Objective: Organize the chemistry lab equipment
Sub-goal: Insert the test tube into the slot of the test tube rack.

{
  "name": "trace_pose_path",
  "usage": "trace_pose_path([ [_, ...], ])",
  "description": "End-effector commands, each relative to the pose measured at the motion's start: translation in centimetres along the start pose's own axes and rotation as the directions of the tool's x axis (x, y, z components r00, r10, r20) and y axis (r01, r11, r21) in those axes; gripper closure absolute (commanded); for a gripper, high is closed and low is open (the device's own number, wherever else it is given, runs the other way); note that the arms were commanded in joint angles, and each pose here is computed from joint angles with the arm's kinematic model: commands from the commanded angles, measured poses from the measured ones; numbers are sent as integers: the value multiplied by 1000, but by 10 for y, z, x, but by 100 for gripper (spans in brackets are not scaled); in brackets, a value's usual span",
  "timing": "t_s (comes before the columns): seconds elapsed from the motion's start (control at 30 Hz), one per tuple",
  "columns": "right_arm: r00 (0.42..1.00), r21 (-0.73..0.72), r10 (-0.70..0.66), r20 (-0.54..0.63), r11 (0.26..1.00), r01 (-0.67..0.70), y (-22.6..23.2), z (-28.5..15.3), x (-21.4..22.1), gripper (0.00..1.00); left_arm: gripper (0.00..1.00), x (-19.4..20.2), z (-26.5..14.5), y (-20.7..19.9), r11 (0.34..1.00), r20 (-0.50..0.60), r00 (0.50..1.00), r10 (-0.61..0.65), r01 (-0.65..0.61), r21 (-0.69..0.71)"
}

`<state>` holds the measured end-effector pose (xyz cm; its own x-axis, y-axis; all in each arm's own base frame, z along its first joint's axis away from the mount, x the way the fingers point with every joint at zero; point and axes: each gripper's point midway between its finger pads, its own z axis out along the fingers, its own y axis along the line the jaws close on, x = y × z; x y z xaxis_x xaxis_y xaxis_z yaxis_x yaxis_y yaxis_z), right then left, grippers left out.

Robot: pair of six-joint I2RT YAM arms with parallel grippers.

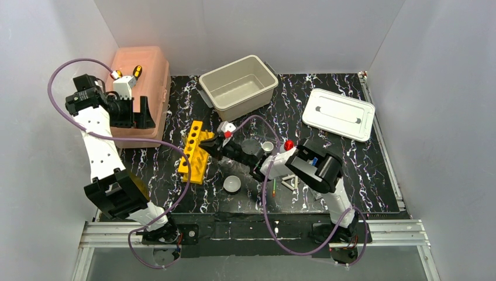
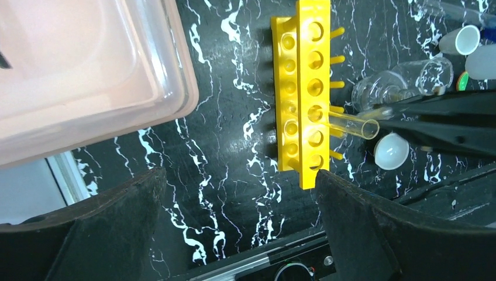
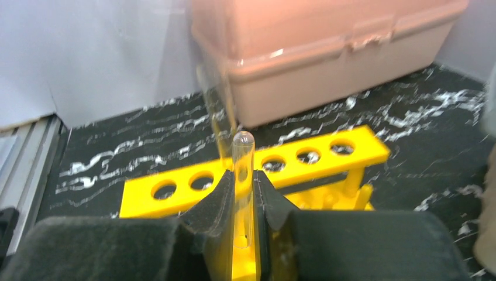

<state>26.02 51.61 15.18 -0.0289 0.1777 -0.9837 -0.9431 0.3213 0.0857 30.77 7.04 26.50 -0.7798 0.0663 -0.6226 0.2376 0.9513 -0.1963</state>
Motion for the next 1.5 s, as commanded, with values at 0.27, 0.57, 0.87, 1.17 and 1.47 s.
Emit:
trace_pose_path([
  [0.27, 963, -57, 232, 136, 972, -226, 23, -8, -30, 99, 1, 36, 15, -17, 995, -71, 997, -26, 32, 93],
  [0.57, 957, -6, 267, 117, 963, -268, 8, -12, -7, 99, 1, 30, 10, -23, 992, -56, 998, -15, 22, 125],
  [0.87, 953, 79, 275, 129, 955, -286, -38, -20, 12, 99, 1, 52, 23, -39, 979, -122, 993, 0, 25, 203],
  [1.17, 963, 77, 220, 155, 969, -234, -51, -16, 3, 99, 1, 66, 36, -53, 965, -163, 986, 43, 1, 262],
  [1.47, 957, 7, 174, 231, 984, -180, -36, -1, -29, 99, 1, 74, 38, -57, 960, -171, 982, 84, -34, 280],
])
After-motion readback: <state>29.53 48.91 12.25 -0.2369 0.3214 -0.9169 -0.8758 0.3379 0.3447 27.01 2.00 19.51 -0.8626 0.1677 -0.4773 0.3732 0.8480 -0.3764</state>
